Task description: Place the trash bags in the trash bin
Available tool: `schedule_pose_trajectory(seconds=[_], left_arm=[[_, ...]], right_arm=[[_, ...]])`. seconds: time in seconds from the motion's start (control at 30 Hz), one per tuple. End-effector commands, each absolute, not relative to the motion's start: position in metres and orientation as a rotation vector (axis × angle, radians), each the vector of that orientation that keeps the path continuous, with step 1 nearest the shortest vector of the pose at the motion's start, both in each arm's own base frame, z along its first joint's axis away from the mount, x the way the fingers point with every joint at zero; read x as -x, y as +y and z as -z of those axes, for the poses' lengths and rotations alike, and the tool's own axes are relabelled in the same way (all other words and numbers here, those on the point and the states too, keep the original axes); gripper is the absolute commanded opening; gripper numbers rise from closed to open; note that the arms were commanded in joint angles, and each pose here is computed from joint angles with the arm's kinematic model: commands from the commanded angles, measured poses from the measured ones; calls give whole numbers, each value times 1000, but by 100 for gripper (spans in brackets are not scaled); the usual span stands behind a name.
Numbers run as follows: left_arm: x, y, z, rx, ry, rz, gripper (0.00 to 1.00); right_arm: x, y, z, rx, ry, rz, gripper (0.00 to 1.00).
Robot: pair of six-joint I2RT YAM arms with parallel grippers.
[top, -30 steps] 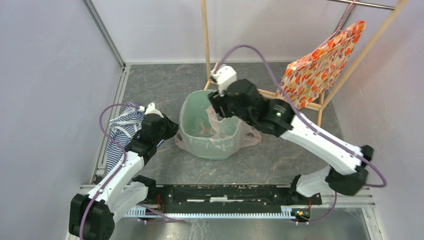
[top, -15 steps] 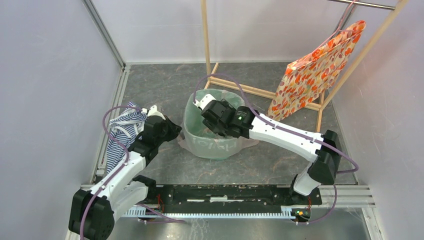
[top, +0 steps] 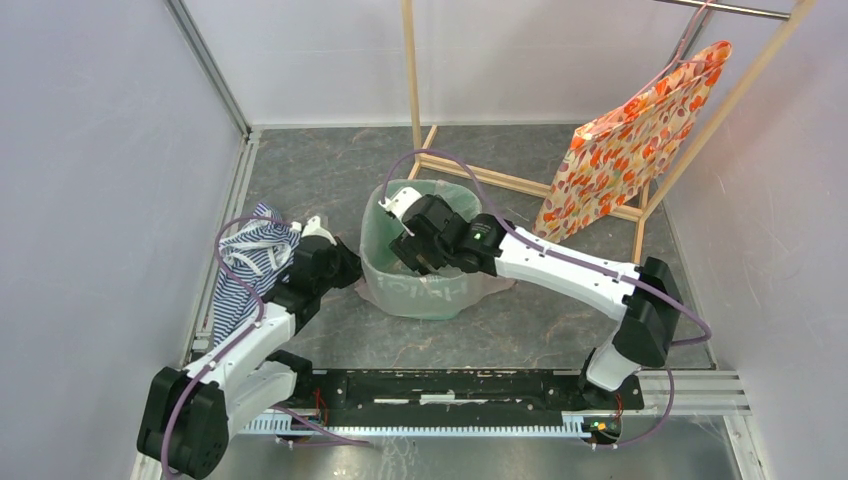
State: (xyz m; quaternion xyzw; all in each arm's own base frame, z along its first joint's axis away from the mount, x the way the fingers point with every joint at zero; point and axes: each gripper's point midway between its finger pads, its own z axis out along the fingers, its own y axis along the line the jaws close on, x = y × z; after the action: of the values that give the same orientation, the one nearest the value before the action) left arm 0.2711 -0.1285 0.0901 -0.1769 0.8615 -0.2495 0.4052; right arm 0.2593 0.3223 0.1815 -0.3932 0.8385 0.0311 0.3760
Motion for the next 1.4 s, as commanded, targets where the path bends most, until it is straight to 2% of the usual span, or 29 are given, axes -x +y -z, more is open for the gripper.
schedule_pose_trajectory(seconds=[0.0,0.67,1.37], left_arm=[[-273,-138,-94,449,2142,690,13],[-258,-150,-88,437,2160,727,13],[-256,-135,-111,424,2146,634,17]], right_arm=[[-270,355,-189,997,2091,-231,94],[-279,364,-141,991,2138,-339,96],[-297,348,-105,997,2188,-195,94]])
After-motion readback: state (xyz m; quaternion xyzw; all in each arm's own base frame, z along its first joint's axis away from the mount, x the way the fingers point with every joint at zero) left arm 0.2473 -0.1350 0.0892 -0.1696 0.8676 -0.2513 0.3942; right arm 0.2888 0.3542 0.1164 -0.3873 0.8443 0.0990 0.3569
